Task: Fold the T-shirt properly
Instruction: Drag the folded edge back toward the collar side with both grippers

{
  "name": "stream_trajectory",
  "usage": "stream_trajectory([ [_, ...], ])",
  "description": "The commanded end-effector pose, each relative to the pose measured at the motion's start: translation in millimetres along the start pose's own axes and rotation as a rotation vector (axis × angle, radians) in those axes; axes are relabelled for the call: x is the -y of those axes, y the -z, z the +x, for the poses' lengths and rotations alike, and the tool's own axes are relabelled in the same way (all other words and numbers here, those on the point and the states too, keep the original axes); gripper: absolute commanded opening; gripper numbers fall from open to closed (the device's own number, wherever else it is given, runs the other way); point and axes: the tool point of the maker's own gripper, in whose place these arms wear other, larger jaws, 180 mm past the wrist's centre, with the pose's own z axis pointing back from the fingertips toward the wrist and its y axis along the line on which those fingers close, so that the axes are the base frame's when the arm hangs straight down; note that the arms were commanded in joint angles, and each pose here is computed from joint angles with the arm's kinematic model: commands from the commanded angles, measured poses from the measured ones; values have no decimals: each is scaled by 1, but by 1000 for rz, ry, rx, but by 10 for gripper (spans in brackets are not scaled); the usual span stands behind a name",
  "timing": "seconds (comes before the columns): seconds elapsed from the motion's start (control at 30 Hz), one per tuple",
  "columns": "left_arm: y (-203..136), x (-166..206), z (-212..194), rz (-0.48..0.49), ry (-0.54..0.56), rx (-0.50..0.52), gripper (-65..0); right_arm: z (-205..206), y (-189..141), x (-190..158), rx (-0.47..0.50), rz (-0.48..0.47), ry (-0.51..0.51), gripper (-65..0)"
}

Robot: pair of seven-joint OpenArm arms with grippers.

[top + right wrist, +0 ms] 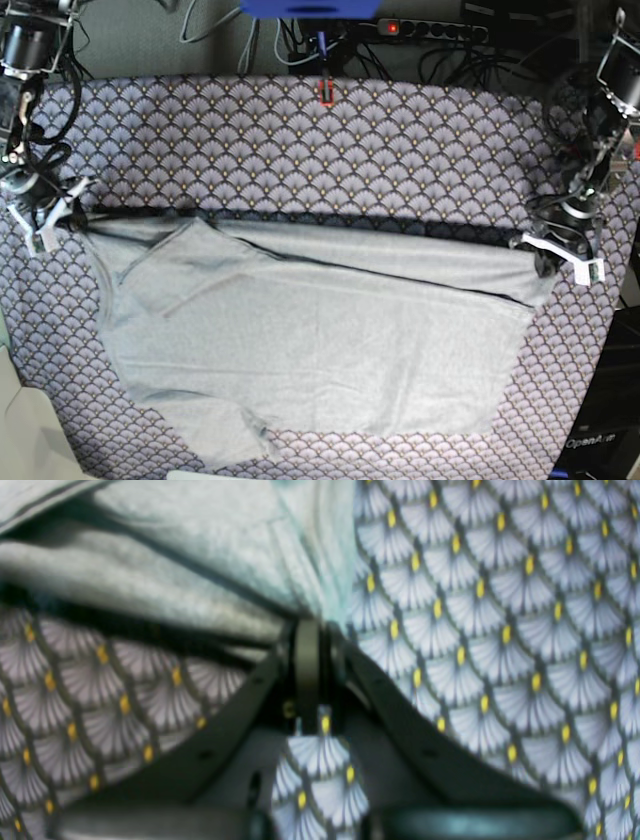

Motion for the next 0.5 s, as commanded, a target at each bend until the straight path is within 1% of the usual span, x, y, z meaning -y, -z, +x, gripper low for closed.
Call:
stream_trajectory([
  [0.0,-3,-16,27,35,33,65,-650,10,-11,17,20,-47,-30,-650],
  [0.1,-6,-14,22,26,38,55,-650,-3,-20,7,1,-34,-56,-650],
  [0.23,-14,-24,11,40,55,28,-650,-6,-26,-7,5,-17,-75,-650],
  [0.47,-31,-38,-25,57,79,-48,-650,-27,-43,-18,-33,-5,-105,-650],
])
